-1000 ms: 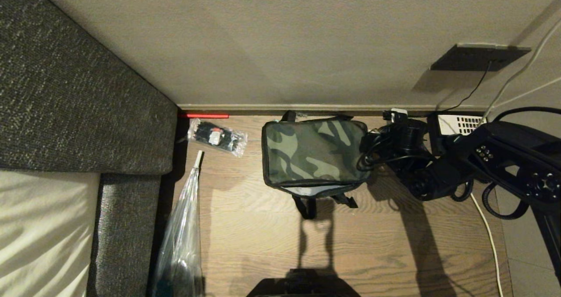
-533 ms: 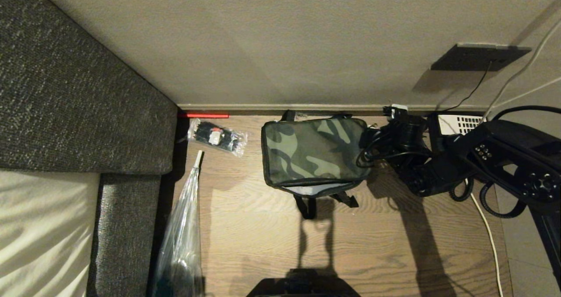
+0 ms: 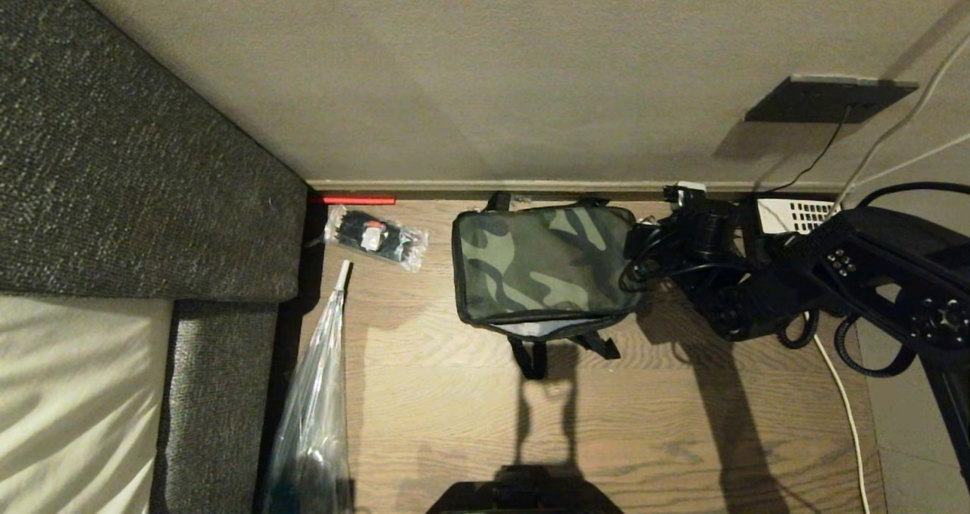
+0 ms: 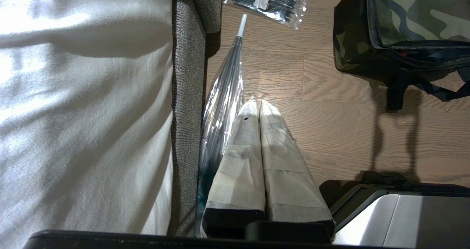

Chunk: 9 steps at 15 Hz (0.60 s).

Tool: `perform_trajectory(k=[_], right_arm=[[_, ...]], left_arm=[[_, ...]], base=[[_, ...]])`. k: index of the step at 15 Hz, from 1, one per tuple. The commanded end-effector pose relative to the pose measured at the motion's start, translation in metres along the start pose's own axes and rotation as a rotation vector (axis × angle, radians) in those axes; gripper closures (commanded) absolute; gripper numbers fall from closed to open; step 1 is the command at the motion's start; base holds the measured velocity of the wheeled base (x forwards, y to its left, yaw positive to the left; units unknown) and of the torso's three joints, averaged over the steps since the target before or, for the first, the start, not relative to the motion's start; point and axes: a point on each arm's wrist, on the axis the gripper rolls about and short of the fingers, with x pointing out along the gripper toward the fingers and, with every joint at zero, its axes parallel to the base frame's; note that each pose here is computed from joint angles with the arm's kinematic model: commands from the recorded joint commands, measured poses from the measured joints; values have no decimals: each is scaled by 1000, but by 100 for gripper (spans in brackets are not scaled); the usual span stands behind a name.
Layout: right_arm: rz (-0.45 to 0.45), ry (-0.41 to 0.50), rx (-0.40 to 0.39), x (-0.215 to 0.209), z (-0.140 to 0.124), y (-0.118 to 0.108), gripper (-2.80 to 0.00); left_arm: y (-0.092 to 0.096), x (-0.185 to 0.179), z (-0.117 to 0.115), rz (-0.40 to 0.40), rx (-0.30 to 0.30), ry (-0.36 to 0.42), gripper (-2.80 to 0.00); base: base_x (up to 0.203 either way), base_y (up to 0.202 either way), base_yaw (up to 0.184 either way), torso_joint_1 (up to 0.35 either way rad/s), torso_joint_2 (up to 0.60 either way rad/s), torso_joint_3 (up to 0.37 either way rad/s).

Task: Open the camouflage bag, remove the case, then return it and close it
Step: Open the top of the storage box

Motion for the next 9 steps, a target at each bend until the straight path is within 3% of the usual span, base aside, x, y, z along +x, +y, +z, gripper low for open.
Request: perform_trajectory(k=[1,9], right_arm=[[-2,-15,4,1,3,0,0],[7,-67,15,7,14,3,0]], left_arm=[[0,0,0,0,0,0,0],[0,0,0,0,0,0,0]], base=[[0,0,0,0,0,0],[0,0,0,0,0,0]])
